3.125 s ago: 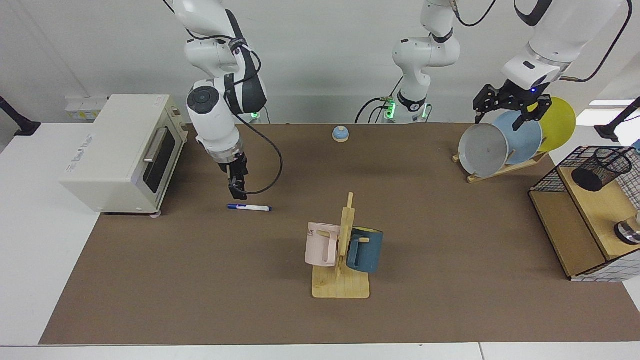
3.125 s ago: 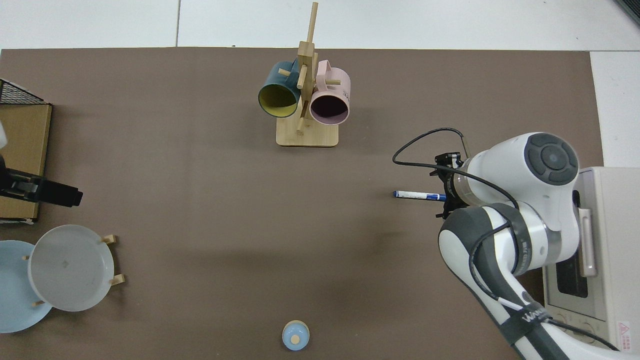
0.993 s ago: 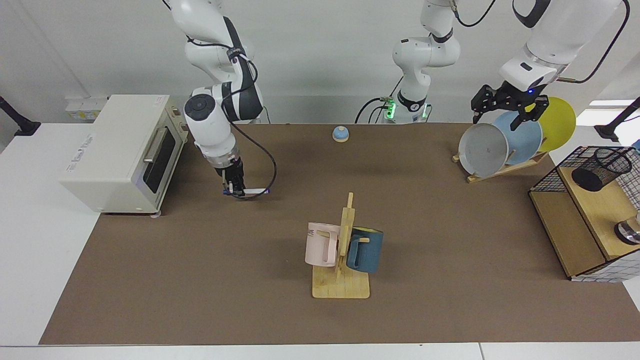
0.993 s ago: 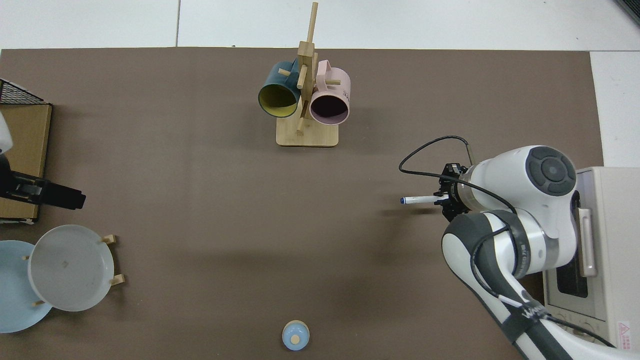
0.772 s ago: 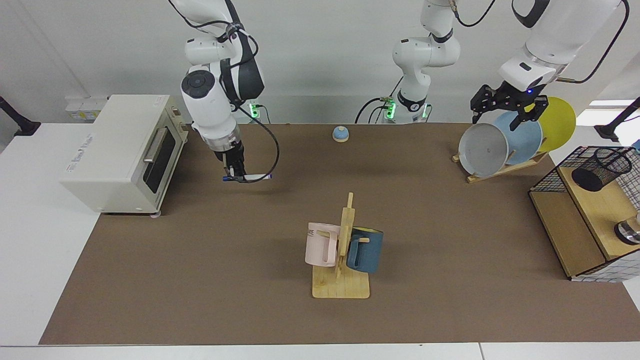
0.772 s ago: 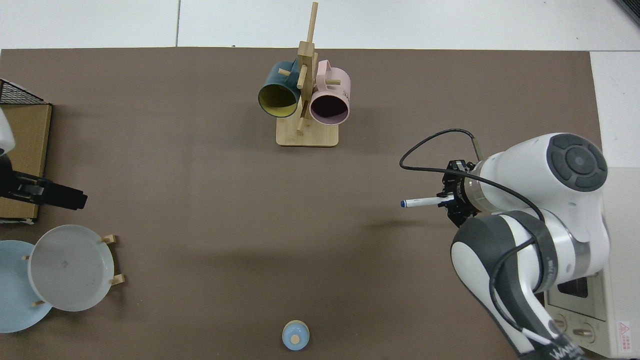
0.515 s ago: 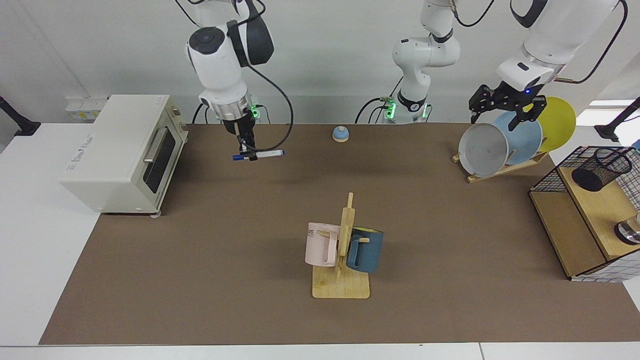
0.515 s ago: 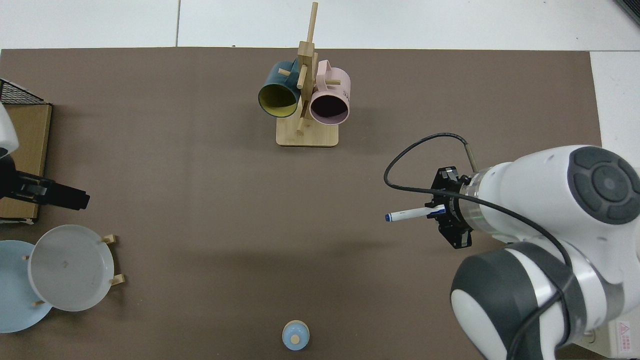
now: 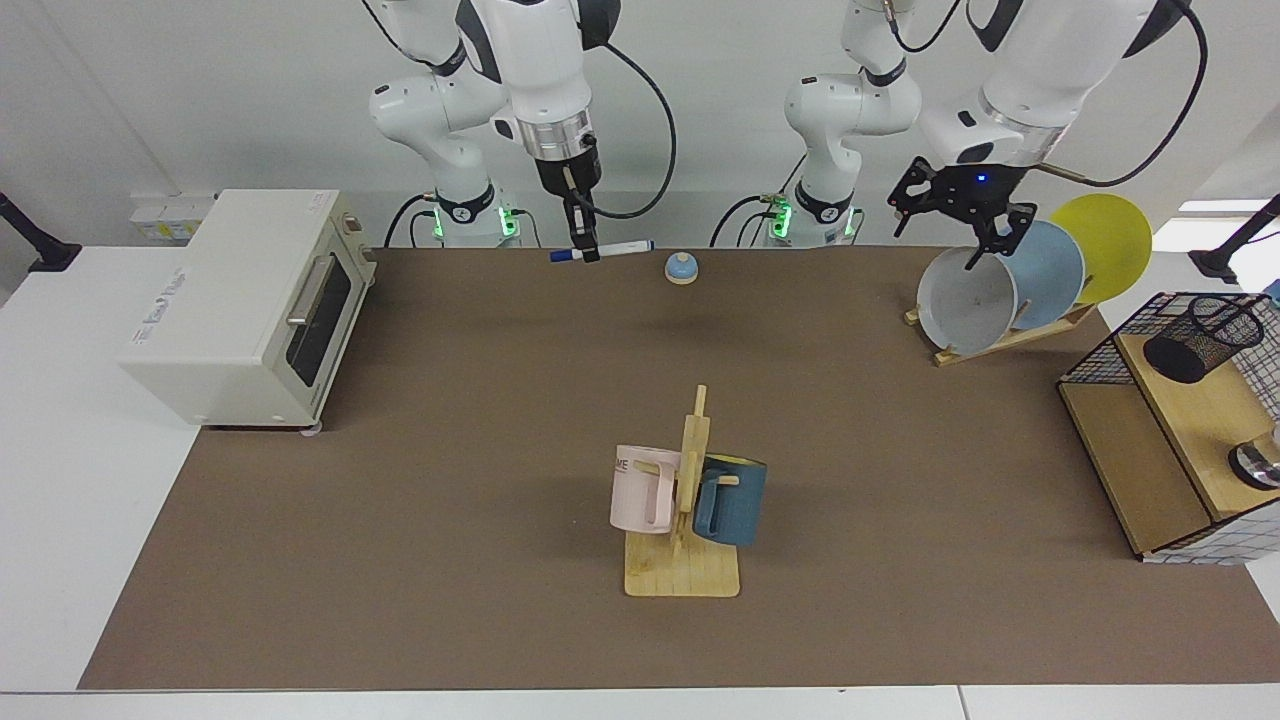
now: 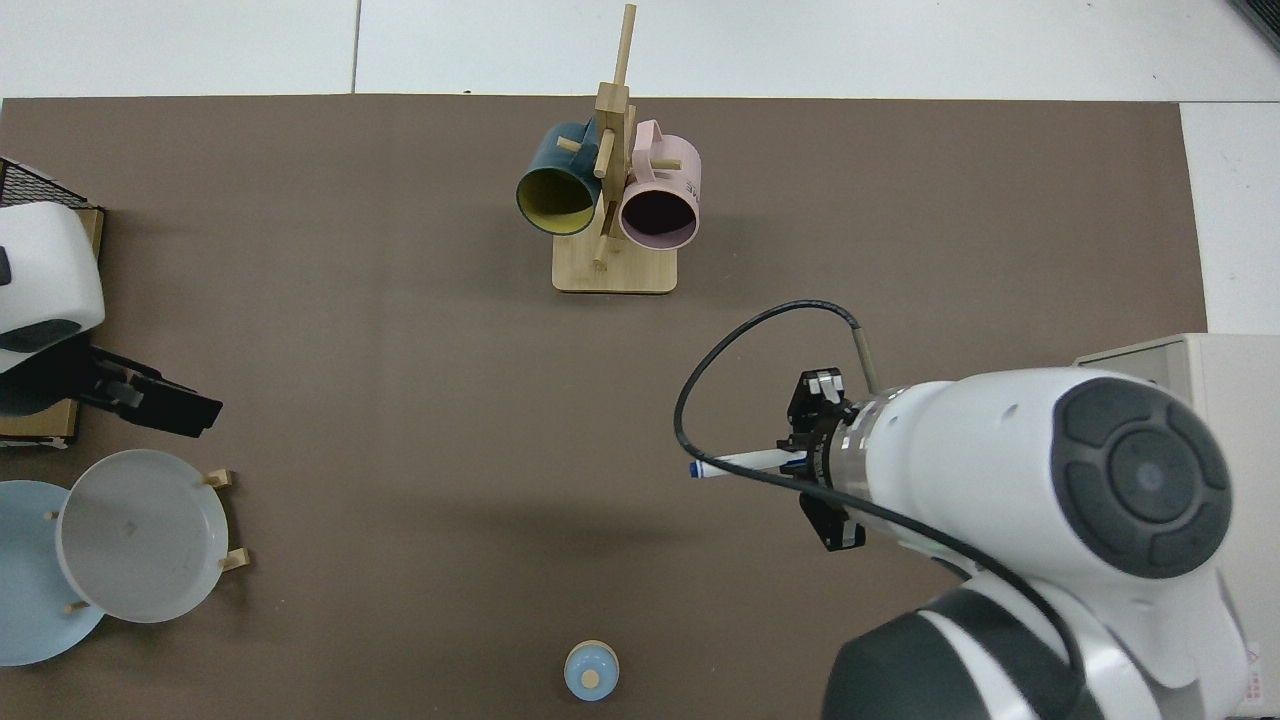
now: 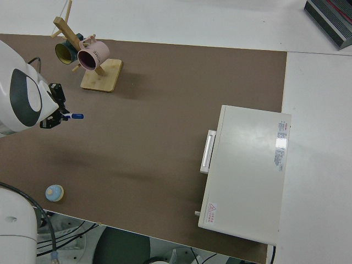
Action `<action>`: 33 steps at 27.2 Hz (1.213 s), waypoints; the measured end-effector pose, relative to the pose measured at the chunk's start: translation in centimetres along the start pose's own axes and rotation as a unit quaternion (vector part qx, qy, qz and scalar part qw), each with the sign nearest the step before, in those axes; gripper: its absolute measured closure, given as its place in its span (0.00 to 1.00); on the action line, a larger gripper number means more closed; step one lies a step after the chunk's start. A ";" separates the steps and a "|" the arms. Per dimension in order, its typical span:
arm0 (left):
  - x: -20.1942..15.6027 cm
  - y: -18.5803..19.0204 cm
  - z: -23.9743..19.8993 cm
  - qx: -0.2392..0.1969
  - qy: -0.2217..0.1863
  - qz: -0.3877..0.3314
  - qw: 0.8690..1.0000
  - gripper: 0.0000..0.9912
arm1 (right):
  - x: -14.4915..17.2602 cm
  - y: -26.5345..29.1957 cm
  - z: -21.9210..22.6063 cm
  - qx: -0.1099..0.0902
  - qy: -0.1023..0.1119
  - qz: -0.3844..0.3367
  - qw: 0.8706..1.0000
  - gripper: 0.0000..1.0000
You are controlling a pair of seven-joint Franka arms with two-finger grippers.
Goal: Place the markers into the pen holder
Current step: 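Lift the marker and carry it toward the table middle, then bring the marker forward while the left gripper reaches toward it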
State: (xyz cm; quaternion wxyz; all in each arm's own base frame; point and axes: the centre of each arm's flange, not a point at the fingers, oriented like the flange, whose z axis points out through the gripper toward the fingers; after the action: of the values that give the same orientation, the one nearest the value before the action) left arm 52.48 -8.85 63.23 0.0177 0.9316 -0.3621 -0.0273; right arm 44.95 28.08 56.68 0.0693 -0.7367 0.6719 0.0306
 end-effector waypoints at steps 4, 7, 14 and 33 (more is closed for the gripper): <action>1.4 2.1 -0.1 -0.005 0.009 0.097 0.995 0.02 | -3.0 0.7 -0.2 0.000 -0.009 -0.012 1.000 0.84; 2.2 3.2 -0.2 -0.018 0.029 0.147 0.989 0.02 | -4.9 0.8 0.0 -0.004 -0.017 -0.015 1.000 0.84; 2.9 4.7 0.7 -0.045 0.065 0.210 0.974 0.04 | -7.4 0.6 1.5 -0.010 -0.029 -0.012 0.999 0.84; 5.3 16.1 4.9 -0.049 0.110 0.293 0.948 0.20 | -11.4 -0.8 1.0 0.007 -0.064 0.033 0.997 0.84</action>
State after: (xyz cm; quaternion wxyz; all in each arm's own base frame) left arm 45.22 -24.32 58.98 0.1104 0.7794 -0.6133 0.0643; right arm 44.72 39.52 57.30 0.1161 -0.7105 0.6900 0.0748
